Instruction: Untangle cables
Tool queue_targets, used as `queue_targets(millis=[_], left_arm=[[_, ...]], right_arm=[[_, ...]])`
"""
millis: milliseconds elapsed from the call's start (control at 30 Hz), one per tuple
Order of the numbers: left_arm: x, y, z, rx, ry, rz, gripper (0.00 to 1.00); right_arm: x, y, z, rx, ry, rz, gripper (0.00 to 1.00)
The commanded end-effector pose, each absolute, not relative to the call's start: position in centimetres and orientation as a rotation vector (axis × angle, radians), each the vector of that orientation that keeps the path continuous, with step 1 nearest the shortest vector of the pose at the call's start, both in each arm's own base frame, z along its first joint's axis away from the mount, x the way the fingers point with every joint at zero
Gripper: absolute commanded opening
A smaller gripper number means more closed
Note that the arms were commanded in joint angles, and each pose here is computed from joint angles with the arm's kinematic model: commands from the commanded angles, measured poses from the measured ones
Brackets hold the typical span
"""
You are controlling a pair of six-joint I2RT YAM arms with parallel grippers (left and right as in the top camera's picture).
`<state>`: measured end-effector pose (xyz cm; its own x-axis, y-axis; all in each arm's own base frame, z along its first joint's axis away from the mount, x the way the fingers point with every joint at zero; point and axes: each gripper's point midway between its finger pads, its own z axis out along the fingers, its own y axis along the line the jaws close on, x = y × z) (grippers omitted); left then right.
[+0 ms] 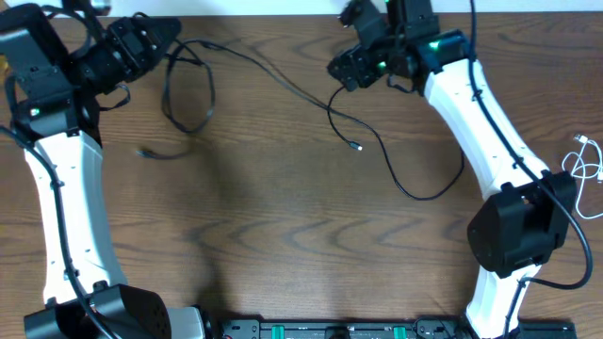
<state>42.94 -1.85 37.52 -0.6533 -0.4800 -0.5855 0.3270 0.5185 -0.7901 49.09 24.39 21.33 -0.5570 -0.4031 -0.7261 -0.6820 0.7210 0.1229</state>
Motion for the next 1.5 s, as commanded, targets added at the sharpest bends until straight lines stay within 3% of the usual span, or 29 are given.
queue_targets(millis=[0,233,467,767,1033,1300,1367,1467], left_arm=[[41.0,-3.5,40.3,-0.077,1.894,-1.368,0.07],[38.9,-4.3,43.5,-0.111,1.857,-1.436,0.07],[35.9,-5.5,46.6,-0.163,1.83,-1.486,0.07],[34.7,-6.6,47.4,-0.161,1.831,-1.522,0.07],[34.1,-9.0,47.5,-0.156,1.864,-1.61,0.08],[32.6,-10.1,48.5,-0.102,1.855,-1.617,0.08],[32.6,-10.1,48.5,-0.1,1.854,-1.616,0.07],[32.6,-10.1,48.5,-0.088,1.849,-1.602,0.07]], right_arm=[[48.6,27.8,20.7,-0.984,2.118,0.574,0.8],[49.7,30.8,18.5,-1.078,2.022,0.583,0.8],[49.0,34.6,20.3,-1.148,1.839,0.705,0.77],[45.9,38.1,21.0,-1.235,1.763,0.839,0.76],[46.8,39.5,20.3,-1.192,1.766,0.797,0.72],[48.1,41.5,17.7,-1.136,1.763,0.816,0.57],[48.1,41.6,17.2,-1.126,1.781,0.827,0.46],[48.3,41.3,16.9,-1.1,1.812,0.841,0.22]])
